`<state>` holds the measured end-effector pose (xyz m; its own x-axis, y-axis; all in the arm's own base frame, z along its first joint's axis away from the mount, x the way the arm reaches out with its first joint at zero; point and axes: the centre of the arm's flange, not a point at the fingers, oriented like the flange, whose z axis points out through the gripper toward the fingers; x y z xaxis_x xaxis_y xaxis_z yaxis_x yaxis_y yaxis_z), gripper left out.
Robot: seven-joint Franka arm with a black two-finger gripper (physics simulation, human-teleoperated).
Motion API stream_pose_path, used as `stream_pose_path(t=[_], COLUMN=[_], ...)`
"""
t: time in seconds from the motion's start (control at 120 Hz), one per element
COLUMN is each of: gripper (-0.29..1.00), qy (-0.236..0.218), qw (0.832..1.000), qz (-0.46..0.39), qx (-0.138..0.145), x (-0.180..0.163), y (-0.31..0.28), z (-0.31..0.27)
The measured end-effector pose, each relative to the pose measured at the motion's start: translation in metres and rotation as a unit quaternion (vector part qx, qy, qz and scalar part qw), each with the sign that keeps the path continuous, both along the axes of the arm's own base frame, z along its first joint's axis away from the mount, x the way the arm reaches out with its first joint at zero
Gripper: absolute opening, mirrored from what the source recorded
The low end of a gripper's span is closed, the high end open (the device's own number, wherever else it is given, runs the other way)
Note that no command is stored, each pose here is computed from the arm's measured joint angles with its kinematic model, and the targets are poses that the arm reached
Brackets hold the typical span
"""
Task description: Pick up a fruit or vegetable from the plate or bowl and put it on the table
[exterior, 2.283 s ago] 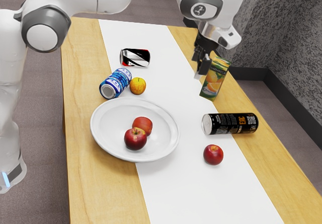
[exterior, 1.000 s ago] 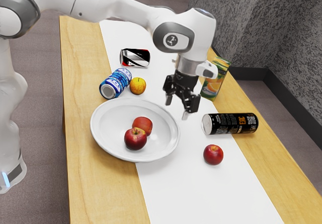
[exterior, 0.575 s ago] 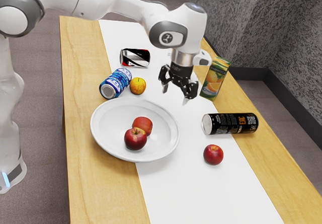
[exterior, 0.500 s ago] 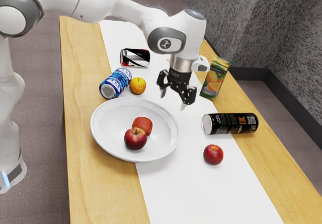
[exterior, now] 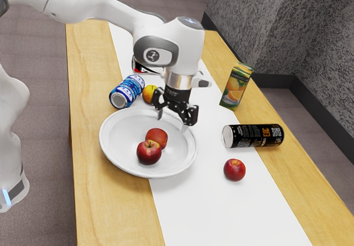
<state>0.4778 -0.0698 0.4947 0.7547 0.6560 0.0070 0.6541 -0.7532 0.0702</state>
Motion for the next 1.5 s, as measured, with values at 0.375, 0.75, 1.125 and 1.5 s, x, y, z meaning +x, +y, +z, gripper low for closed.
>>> stream_pose_path(t=[0.375,0.75,1.125,1.5], gripper=[0.70,0.70,0.70,0.47], qy=[0.021,0.050,0.072,0.071], qw=[0.999,0.993,0.988,0.985], qz=[0.044,0.101,0.133,0.150], qx=[0.024,0.033,0.042,0.042], x=[-0.012,-0.020,-0.025,-0.026], y=[-0.022,-0.018,-0.019,-0.020], z=[-0.009,-0.029,-0.051,-0.053])
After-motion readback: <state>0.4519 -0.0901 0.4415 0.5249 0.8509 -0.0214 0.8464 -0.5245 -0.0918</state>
